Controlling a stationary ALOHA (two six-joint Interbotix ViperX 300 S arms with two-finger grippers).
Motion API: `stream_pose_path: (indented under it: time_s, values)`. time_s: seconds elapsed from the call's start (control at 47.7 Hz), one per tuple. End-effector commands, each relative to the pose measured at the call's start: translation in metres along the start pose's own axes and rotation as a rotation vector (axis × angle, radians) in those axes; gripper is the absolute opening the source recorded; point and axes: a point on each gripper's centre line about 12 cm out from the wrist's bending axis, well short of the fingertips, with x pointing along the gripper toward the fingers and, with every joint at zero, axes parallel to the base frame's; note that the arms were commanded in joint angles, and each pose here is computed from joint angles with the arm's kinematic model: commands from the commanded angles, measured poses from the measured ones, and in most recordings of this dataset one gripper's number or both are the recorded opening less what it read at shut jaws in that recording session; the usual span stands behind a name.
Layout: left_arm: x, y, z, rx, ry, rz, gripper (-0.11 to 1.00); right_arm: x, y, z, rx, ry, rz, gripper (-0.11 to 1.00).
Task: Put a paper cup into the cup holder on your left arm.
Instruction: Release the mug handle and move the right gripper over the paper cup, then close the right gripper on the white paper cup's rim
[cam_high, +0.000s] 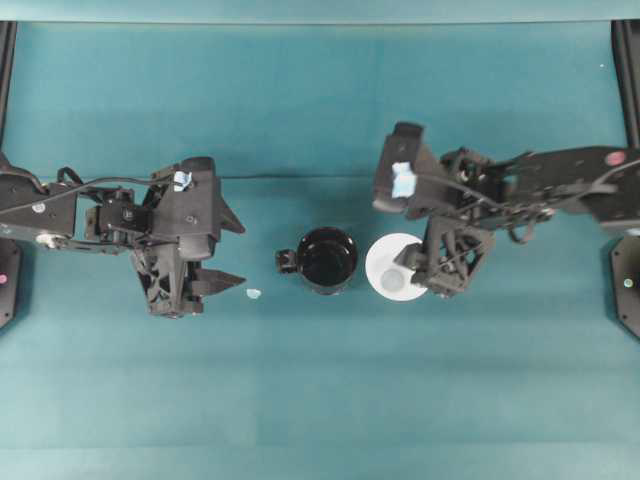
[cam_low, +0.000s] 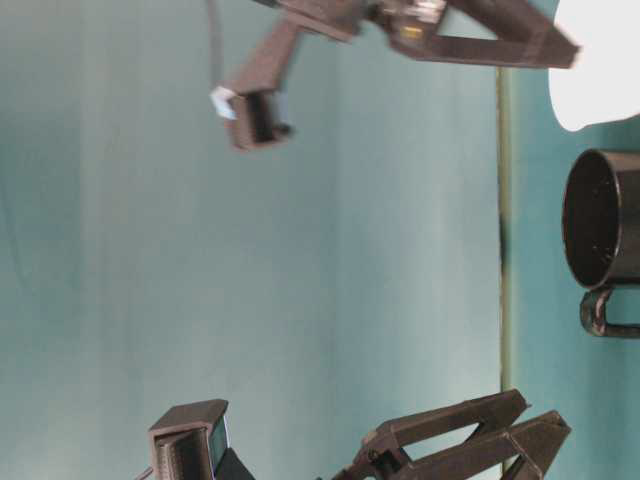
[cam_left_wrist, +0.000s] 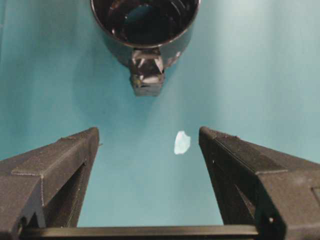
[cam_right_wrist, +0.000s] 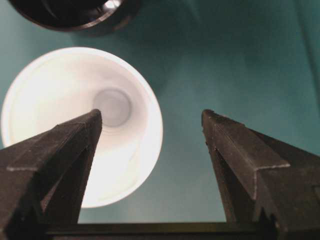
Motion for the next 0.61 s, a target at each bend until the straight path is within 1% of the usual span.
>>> stream_pose_path:
  time_s: [0.0, 0.168, 0.272, 0.44, 0.524, 0.587]
  values:
    - [-0.003, -0.001, 0.006, 0.009, -0.022, -0.003, 0.86, 0.004, 0.001, 0.006, 0.006, -0.011, 0.001, 0.84]
    - [-0.002, -0.001, 0.005, 0.007, -0.020, -0.002, 0.86, 0.014, 0.000, 0.002, 0.007, 0.019, -0.005, 0.84]
    - [-0.002, -0.001, 0.005, 0.006, -0.018, -0.003, 0.86, 0.017, 0.000, 0.002, 0.008, 0.020, -0.004, 0.84]
    - [-0.002, -0.001, 0.005, -0.013, -0.017, -0.002, 0.86, 0.016, 0.001, 0.003, 0.009, 0.012, -0.003, 0.83]
    - [-0.002, -0.001, 0.005, -0.014, -0.018, -0.003, 0.86, 0.016, 0.001, 0.004, 0.009, 0.011, -0.002, 0.81]
    - [-0.002, -0.002, 0.005, -0.016, -0.020, -0.004, 0.86, 0.015, 0.001, 0.004, 0.012, 0.009, -0.001, 0.76]
